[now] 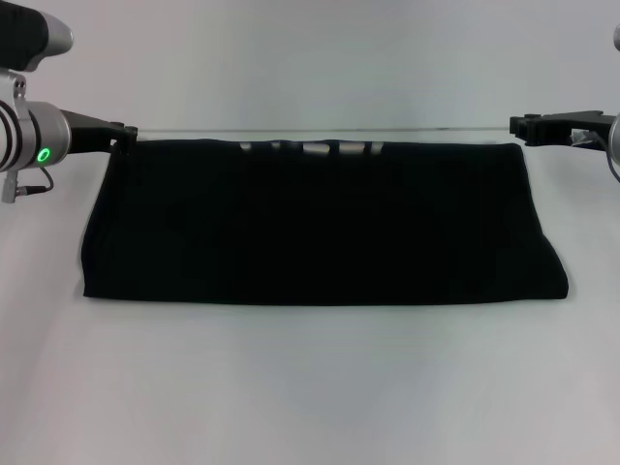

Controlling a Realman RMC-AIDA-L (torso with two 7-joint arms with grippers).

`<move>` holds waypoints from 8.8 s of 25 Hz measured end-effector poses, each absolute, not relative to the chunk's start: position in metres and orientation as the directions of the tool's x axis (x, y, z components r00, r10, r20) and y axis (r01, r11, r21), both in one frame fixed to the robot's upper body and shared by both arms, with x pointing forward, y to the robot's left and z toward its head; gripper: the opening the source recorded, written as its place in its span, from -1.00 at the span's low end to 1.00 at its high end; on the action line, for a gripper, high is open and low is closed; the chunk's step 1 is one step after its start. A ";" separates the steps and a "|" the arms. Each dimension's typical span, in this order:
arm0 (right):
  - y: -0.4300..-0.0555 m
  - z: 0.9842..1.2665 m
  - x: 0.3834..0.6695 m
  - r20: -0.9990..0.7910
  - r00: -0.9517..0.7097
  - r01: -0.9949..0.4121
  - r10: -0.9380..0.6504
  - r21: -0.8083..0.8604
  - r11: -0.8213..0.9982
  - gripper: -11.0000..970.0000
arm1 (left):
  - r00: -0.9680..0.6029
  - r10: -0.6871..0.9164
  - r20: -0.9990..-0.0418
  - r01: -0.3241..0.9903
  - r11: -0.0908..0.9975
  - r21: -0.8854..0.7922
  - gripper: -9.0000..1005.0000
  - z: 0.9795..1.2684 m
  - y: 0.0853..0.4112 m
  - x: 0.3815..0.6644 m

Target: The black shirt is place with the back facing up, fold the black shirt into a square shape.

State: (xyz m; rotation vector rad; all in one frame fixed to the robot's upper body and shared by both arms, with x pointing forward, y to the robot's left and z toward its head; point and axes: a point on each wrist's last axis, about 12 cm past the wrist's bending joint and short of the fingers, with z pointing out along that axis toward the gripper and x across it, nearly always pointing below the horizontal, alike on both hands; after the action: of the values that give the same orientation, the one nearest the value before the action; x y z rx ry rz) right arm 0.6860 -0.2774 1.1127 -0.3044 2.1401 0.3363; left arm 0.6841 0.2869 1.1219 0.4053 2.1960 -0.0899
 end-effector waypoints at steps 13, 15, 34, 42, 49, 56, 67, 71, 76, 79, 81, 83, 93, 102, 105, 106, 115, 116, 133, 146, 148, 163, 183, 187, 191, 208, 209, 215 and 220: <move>-0.305 1.125 0.683 -0.823 -0.567 -0.310 -0.015 0.197 0.930 0.16 | -0.580 0.111 -0.807 0.181 0.984 0.005 -0.06 1.121 0.303 0.680; -0.308 1.128 0.677 -0.808 -0.589 -0.342 0.007 0.257 0.904 0.29 | -0.609 0.091 -0.788 0.214 0.975 -0.053 0.12 1.126 0.306 0.675; -0.293 1.130 0.616 -0.744 -0.663 -0.631 -0.080 0.498 0.595 0.42 | -0.907 -0.081 -0.414 0.254 0.677 -0.690 0.87 1.151 0.347 0.576; -0.293 1.132 0.622 -0.755 -0.649 -0.629 -0.087 0.469 0.619 0.42 | -0.949 -0.263 -0.173 -0.026 0.613 -0.790 0.87 1.123 0.337 0.574; -0.295 1.131 0.623 -0.758 -0.647 -0.624 -0.085 0.462 0.630 0.42 | -0.894 -0.446 -0.044 -0.234 0.549 -0.803 0.87 1.100 0.343 0.571; -0.295 1.131 0.623 -0.758 -0.647 -0.620 -0.080 0.462 0.634 0.42 | -0.839 -0.544 0.015 -0.336 0.498 -0.800 0.87 1.095 0.351 0.570; -0.290 1.131 0.624 -0.760 -0.643 -0.632 -0.096 0.456 0.627 0.42 | -0.793 -0.608 0.032 -0.415 0.502 -0.758 0.87 1.083 0.354 0.573; -0.291 1.131 0.625 -0.762 -0.641 -0.628 -0.093 0.450 0.635 0.42 | -0.783 -0.622 0.025 -0.424 0.503 -0.753 0.87 1.080 0.354 0.574; -0.290 1.130 0.626 -0.762 -0.641 -0.625 -0.093 0.447 0.639 0.42 | -0.768 -0.640 0.022 -0.438 0.500 -0.747 0.86 1.075 0.354 0.574; -0.290 1.130 0.626 -0.763 -0.640 -0.626 -0.093 0.447 0.640 0.42 | -0.766 -0.643 0.009 -0.432 0.504 -0.748 0.86 1.076 0.354 0.577; -0.289 1.130 0.626 -0.763 -0.640 -0.626 -0.093 0.447 0.639 0.42 | -0.764 -0.645 -0.003 -0.427 0.509 -0.747 0.85 1.078 0.354 0.580; -0.289 1.130 0.626 -0.763 -0.640 -0.625 -0.093 0.447 0.639 0.42 | -0.759 -0.651 -0.018 -0.424 0.515 -0.745 0.85 1.078 0.355 0.583; -0.290 1.130 0.626 -0.762 -0.641 -0.624 -0.091 0.448 0.641 0.42 | -0.757 -0.650 -0.064 -0.407 0.547 -0.732 0.83 1.081 0.356 0.589; -0.290 1.130 0.626 -0.763 -0.640 -0.623 -0.088 0.449 0.641 0.41 | -0.765 -0.638 -0.089 -0.387 0.566 -0.728 0.81 1.081 0.356 0.590; -0.290 1.131 0.626 -0.765 -0.638 -0.623 -0.085 0.449 0.640 0.41 | -0.767 -0.635 -0.092 -0.384 0.569 -0.727 0.81 1.080 0.355 0.591; -0.290 1.131 0.627 -0.766 -0.637 -0.624 -0.084 0.450 0.639 0.41 | -0.767 -0.635 -0.093 -0.383 0.570 -0.727 0.80 1.080 0.355 0.591; -0.290 1.132 0.627 -0.769 -0.635 -0.625 -0.082 0.448 0.640 0.41 | -0.775 -0.623 -0.104 -0.369 0.581 -0.726 0.79 1.078 0.351 0.592; -0.290 1.132 0.627 -0.769 -0.634 -0.625 -0.082 0.448 0.640 0.41 | -0.777 -0.620 -0.108 -0.364 0.584 -0.726 0.78 1.078 0.351 0.592; -0.290 1.132 0.627 -0.769 -0.635 -0.625 -0.081 0.448 0.640 0.41 | -0.820 -0.540 -0.189 -0.270 0.656 -0.705 0.42 1.078 0.350 0.592; -0.290 1.132 0.627 -0.770 -0.633 -0.625 -0.082 0.445 0.641 0.41 | -0.823 -0.534 -0.193 -0.268 0.664 -0.698 -0.45 1.076 0.351 0.590; -0.290 1.132 0.628 -0.770 -0.633 -0.625 -0.082 0.445 0.642 0.41 | -0.824 -0.532 -0.195 -0.266 0.666 -0.697 -0.53 1.076 0.351 0.590; -0.292 1.132 0.628 -0.778 -0.627 -0.601 -0.021 0.467 0.649 0.40 | -0.813 -0.479 -0.331 -0.121 0.695 -0.708 -0.87 1.080 0.379 0.568; -0.293 1.134 0.633 -0.787 -0.616 -0.572 0.033 0.475 0.669 0.40 | -0.775 -0.482 -0.408 -0.039 0.682 -0.730 -0.78 1.119 0.424 0.543; -0.308 1.130 0.627 -0.784 -0.618 -0.540 0.061 0.480 0.692 0.40 | -0.836 -0.346 -0.426 0.168 0.578 -0.799 -0.76 1.155 0.370 0.585; -0.335 1.127 0.616 -0.785 -0.611 -0.494 0.105 0.481 0.724 0.40 | -0.884 -0.198 -0.423 0.286 0.486 -0.826 -0.75 1.168 0.289 0.625; -0.403 1.131 0.585 -0.796 -0.585 -0.407 0.156 0.455 0.792 0.40 | -0.832 -0.306 -0.462 0.360 0.337 -0.870 -0.67 1.077 0.087 0.592; -0.402 1.131 0.585 -0.794 -0.588 -0.407 0.154 0.455 0.792 0.40 | -0.831 -0.316 -0.458 0.361 0.321 -0.876 -0.67 1.074 0.087 0.588; -0.396 1.128 0.588 -0.773 -0.619 -0.400 0.143 0.466 0.789 0.40 | -0.842 -0.338 -0.420 0.371 0.203 -0.906 -0.56 1.077 0.089 0.574; -0.392 1.128 0.590 -0.757 -0.635 -0.392 0.150 0.484 0.783 0.40 | -0.797 -0.403 -0.450 0.395 0.215 -0.893 -0.12 1.083 0.123 0.586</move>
State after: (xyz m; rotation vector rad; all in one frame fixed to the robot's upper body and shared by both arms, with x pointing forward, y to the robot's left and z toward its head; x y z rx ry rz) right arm 0.5895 -0.3919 1.1278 -0.1789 2.1171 0.8065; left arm 0.5858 0.1225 1.0826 -0.0075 1.8704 -1.6478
